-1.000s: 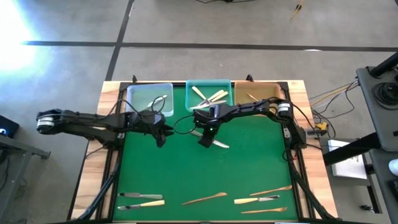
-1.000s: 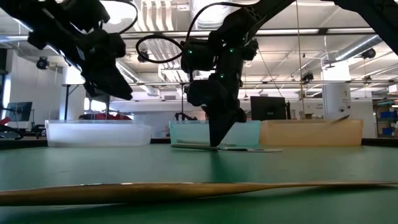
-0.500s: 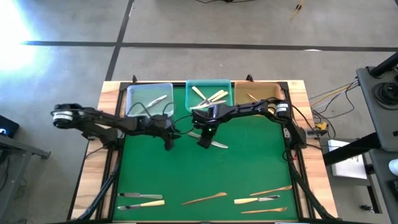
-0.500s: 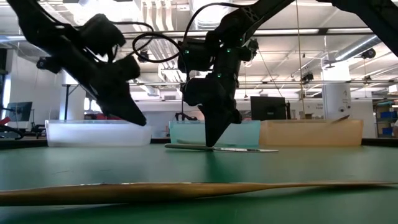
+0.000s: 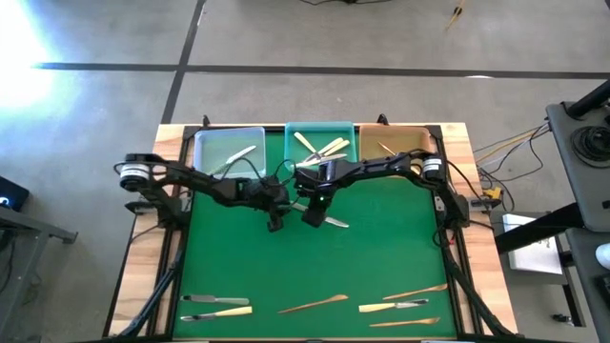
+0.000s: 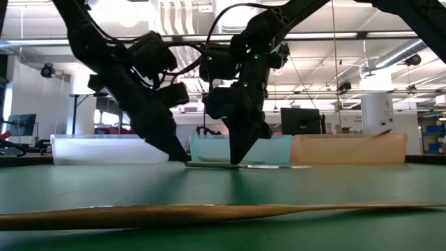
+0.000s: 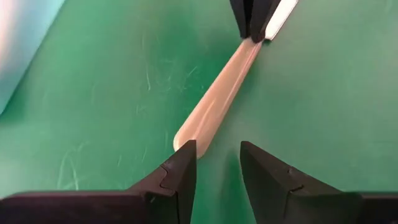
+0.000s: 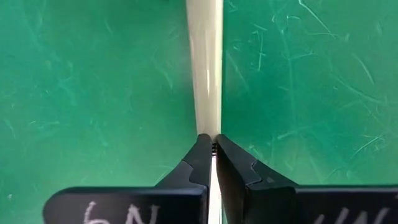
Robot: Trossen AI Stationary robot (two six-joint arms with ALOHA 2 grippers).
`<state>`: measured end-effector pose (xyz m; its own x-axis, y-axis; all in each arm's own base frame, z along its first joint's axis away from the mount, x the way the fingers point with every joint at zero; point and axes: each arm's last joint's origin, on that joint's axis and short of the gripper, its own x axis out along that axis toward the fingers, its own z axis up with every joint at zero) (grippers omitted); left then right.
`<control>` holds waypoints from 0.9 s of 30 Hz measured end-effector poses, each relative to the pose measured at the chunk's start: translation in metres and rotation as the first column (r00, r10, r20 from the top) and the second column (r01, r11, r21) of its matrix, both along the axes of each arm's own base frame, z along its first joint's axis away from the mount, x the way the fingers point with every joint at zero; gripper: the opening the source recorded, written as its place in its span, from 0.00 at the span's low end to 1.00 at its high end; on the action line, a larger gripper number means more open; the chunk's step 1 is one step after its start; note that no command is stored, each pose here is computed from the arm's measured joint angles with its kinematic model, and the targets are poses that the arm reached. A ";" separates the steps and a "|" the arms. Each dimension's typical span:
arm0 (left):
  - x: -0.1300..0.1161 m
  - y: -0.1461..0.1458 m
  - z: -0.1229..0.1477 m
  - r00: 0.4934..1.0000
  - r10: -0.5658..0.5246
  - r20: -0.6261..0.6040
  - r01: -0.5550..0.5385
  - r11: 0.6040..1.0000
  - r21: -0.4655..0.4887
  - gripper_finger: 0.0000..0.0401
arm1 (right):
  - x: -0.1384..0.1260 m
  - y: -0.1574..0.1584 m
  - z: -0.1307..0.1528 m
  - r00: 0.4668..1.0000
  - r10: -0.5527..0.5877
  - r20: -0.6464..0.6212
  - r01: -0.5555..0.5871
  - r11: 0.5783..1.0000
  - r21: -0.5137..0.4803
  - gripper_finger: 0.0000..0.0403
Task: Sort silverware by color (type)
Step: Put the top silver knife into the transparent bin
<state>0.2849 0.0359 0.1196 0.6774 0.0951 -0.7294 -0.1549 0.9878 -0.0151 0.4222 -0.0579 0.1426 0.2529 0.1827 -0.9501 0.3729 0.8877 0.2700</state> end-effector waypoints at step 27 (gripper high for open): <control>0.019 0.004 0.018 0.979 -0.163 -0.123 0.182 0.970 0.162 0.19 | 0.000 0.001 -0.001 1.000 0.005 0.003 -0.005 1.000 0.025 0.02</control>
<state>0.3036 0.0395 0.1376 0.6126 0.1140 -0.7822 0.0269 0.9860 0.1647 0.4218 -0.0570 0.1415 0.2550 0.2074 -0.9444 0.3673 0.8827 0.2931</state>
